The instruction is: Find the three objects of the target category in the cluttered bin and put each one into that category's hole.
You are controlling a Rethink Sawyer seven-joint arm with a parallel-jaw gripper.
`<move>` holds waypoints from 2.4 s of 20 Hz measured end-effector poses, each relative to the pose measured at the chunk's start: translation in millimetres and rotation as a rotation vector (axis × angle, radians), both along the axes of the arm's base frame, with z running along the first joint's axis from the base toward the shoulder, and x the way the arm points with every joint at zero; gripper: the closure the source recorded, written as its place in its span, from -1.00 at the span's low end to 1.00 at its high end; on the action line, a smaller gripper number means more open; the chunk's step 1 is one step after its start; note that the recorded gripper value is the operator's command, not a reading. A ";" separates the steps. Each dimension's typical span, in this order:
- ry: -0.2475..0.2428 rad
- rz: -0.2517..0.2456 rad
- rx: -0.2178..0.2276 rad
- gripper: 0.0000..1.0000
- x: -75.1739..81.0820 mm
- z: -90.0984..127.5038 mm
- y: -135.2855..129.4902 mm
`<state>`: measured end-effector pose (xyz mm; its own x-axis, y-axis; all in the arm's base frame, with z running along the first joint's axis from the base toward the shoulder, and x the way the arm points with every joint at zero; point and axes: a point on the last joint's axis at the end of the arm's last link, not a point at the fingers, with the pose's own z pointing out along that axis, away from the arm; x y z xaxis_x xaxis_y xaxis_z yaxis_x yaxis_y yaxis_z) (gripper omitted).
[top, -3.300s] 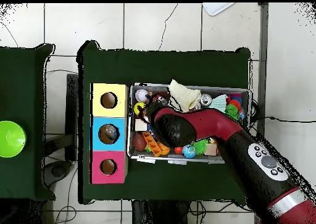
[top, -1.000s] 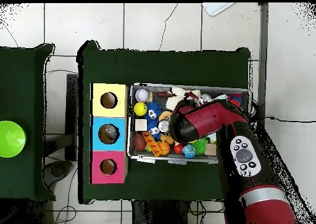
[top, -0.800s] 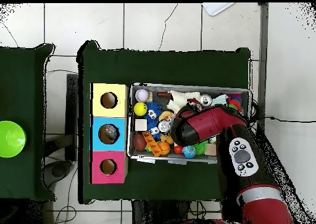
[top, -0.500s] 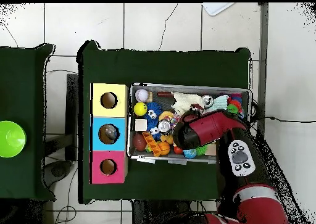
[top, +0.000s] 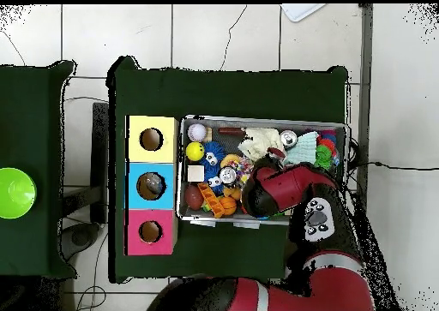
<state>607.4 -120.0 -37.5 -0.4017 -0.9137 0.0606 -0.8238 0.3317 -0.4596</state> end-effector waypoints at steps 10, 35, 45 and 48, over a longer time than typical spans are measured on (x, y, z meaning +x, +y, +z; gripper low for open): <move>0.039 -0.311 0.136 1.00 2.5 6.3 -25.6; 0.235 -0.729 0.495 1.00 -1.5 27.6 -11.5; 0.248 -0.752 0.513 1.00 -2.7 28.3 -8.4; 0.257 -0.776 0.536 1.00 -3.8 28.9 -6.8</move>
<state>603.6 -126.9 -8.6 -0.9356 -0.3335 -0.1158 -0.3428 0.9365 0.0732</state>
